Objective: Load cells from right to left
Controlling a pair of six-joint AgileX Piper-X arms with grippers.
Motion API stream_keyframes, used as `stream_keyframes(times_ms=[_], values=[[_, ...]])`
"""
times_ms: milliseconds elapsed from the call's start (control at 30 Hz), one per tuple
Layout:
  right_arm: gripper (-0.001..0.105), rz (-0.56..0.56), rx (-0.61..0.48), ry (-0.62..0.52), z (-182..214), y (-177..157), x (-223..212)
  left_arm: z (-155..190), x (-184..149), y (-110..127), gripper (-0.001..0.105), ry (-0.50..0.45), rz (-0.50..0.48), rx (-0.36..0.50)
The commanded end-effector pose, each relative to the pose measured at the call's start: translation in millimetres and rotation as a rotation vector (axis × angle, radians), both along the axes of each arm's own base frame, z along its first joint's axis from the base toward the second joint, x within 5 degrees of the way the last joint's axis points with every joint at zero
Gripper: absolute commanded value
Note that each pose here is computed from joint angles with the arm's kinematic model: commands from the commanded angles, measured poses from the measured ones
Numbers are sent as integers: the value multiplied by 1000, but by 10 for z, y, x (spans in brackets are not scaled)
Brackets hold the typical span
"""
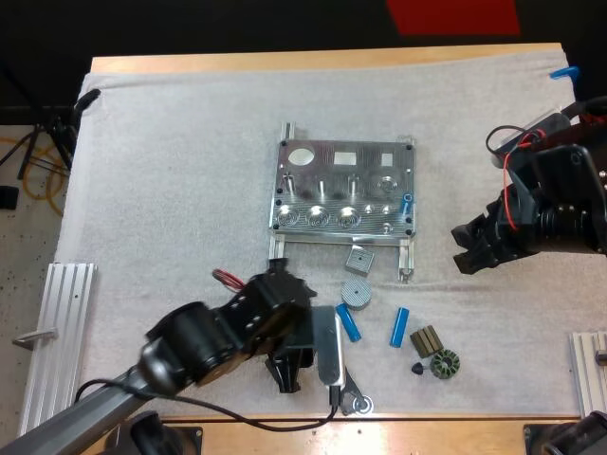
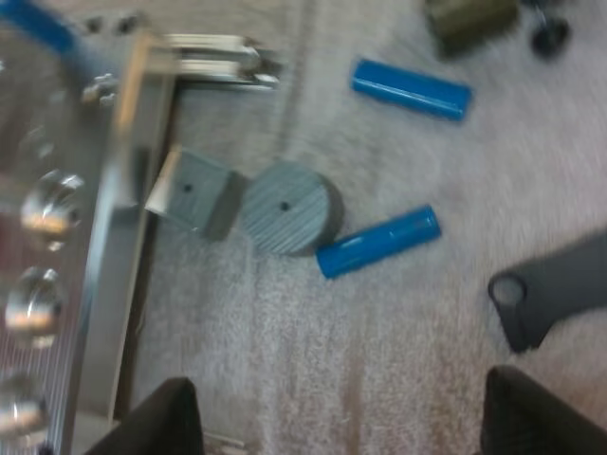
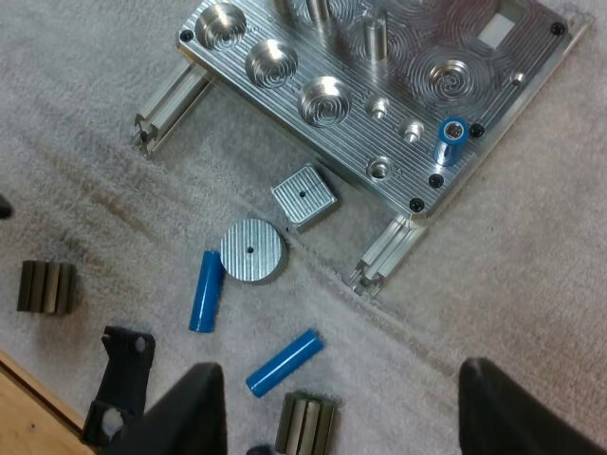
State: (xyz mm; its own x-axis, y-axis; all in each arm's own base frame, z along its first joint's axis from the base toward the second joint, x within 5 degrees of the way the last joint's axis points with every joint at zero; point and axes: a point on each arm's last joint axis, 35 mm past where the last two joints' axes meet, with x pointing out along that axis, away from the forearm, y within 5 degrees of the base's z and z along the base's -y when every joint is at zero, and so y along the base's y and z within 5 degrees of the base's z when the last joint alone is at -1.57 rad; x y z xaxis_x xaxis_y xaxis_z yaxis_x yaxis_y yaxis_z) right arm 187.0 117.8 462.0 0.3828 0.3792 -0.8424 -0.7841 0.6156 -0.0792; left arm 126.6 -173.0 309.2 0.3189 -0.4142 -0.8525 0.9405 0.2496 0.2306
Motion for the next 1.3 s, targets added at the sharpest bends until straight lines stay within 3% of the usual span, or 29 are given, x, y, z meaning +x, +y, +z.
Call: stream_keyframes(times_ms=[0, 133, 300, 500, 833, 1100, 1267], values=[[54, 3, 6, 11, 21, -17, -35, -24, 27, -48, 62, -29, -91, 26], [54, 3, 6, 11, 21, -17, -35, -143, 100, -154, 62, -74, -249, 100], [54, 3, 6, 11, 21, -17, -35, -329, 160, -271, 62, -113, -543, 192], [54, 3, 6, 11, 21, -17, -35, -518, 215, -363, 62, -119, -744, 264], [54, 3, 6, 11, 21, -17, -35, -865, 343, -539, 61, -69, -802, 318], [54, 9, 2, 5, 22, -17, -33, -1174, 363, -582, 57, 33, -826, 353], [54, 9, 3, 3, 24, -16, -31, -1282, 392, -621, 56, 17, -823, 343]])
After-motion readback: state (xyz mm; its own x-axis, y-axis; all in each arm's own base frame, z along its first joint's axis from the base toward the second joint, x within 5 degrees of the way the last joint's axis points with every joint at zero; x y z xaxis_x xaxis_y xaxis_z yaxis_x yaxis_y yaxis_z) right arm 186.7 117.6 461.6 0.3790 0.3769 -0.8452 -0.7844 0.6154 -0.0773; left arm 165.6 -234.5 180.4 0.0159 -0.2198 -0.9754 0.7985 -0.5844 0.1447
